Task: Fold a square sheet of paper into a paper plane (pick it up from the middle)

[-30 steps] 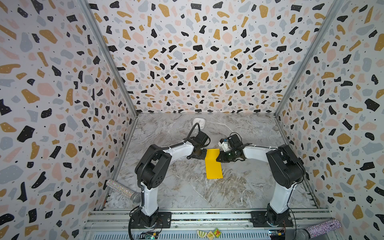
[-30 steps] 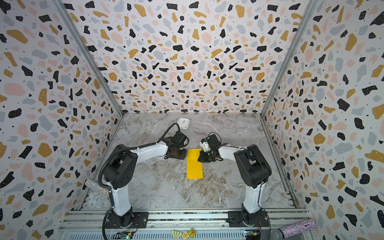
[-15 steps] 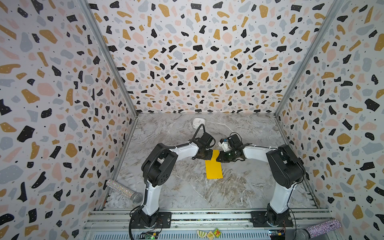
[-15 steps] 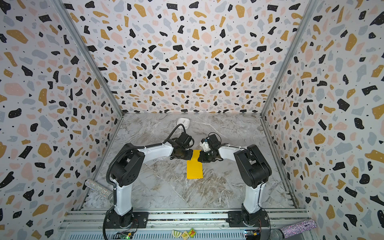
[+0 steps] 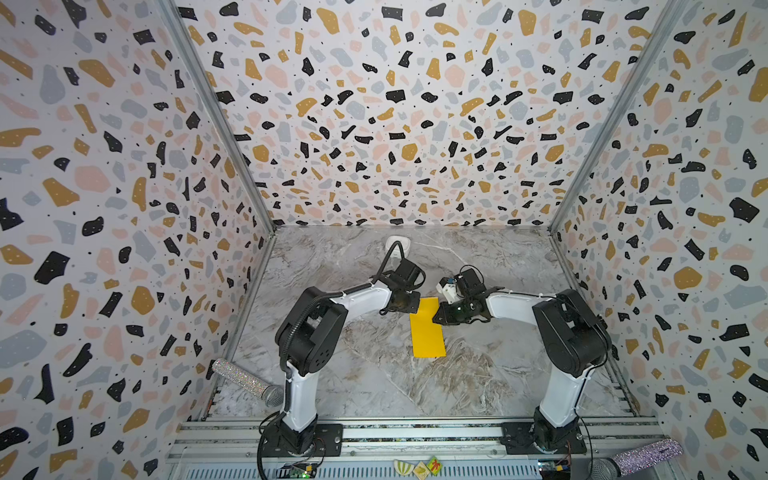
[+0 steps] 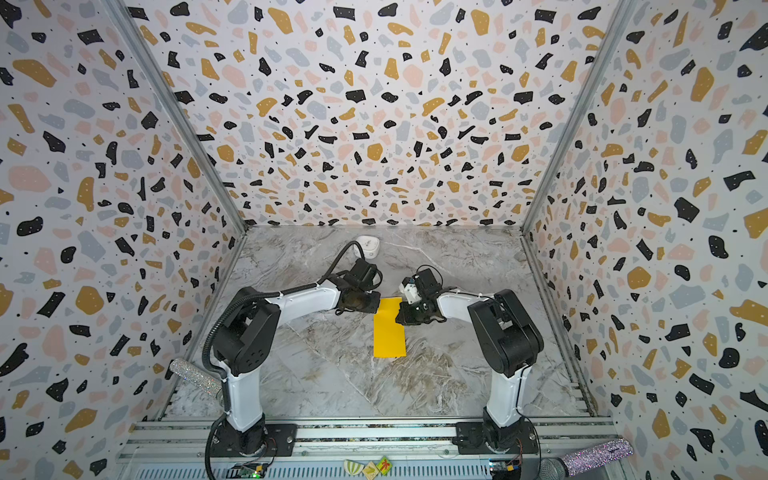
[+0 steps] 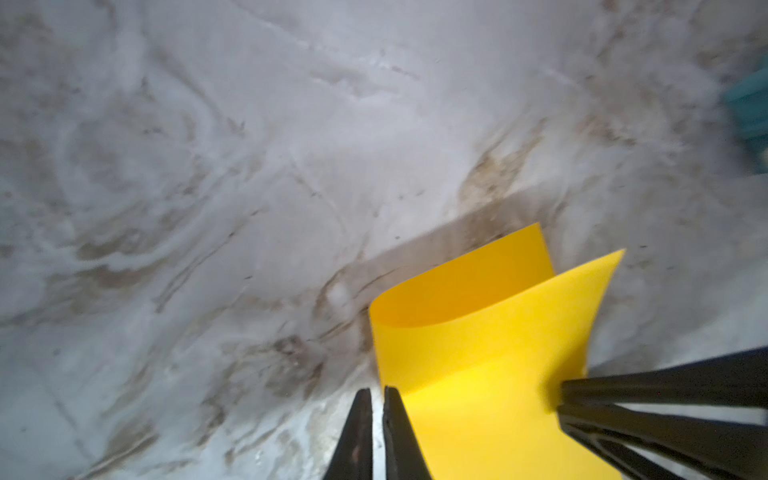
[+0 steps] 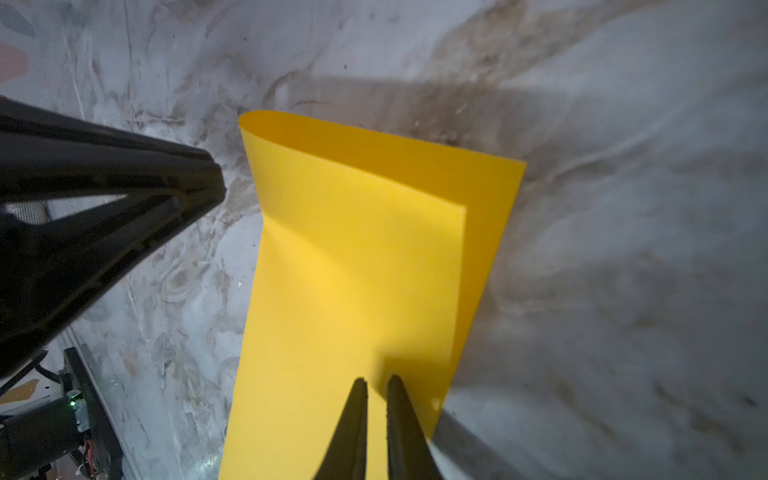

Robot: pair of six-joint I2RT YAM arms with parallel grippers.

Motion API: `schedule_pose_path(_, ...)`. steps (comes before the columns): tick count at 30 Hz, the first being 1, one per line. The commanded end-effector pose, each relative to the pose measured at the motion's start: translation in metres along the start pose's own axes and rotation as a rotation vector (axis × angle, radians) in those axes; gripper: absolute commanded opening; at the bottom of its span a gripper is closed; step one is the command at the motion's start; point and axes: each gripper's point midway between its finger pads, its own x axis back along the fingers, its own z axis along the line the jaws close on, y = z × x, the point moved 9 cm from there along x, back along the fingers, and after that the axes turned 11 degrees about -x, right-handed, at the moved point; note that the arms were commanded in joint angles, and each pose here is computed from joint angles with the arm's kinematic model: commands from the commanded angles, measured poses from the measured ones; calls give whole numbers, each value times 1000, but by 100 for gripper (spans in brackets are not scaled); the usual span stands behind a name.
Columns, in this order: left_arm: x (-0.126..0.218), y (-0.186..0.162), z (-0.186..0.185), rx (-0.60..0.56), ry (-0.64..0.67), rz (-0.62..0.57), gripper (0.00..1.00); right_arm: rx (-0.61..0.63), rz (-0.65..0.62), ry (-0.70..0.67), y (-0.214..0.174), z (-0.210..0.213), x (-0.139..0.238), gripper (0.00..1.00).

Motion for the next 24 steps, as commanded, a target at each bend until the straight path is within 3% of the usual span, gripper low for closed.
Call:
schedule_pose_path(1,0,9,-11,4,-96,-36,11,-72,80,-219,-26,-42,-13,14)
schedule_pose_path(7,-17,3,-5,3,-34,21,10,-73,82,-218,-26,-42,-13,14)
schedule_pose_path(15,-18,-13,21,13,178,80,10,-76,83,-222,-27,-44,-14,14)
schedule_pose_path(19,-10,-1,22,5,161,41,9,-75,82,-222,-27,-43,-14,14)
schedule_pose_path(24,1,16,7,-8,-3,-49,10,-76,79,-226,-27,-44,-13,14)
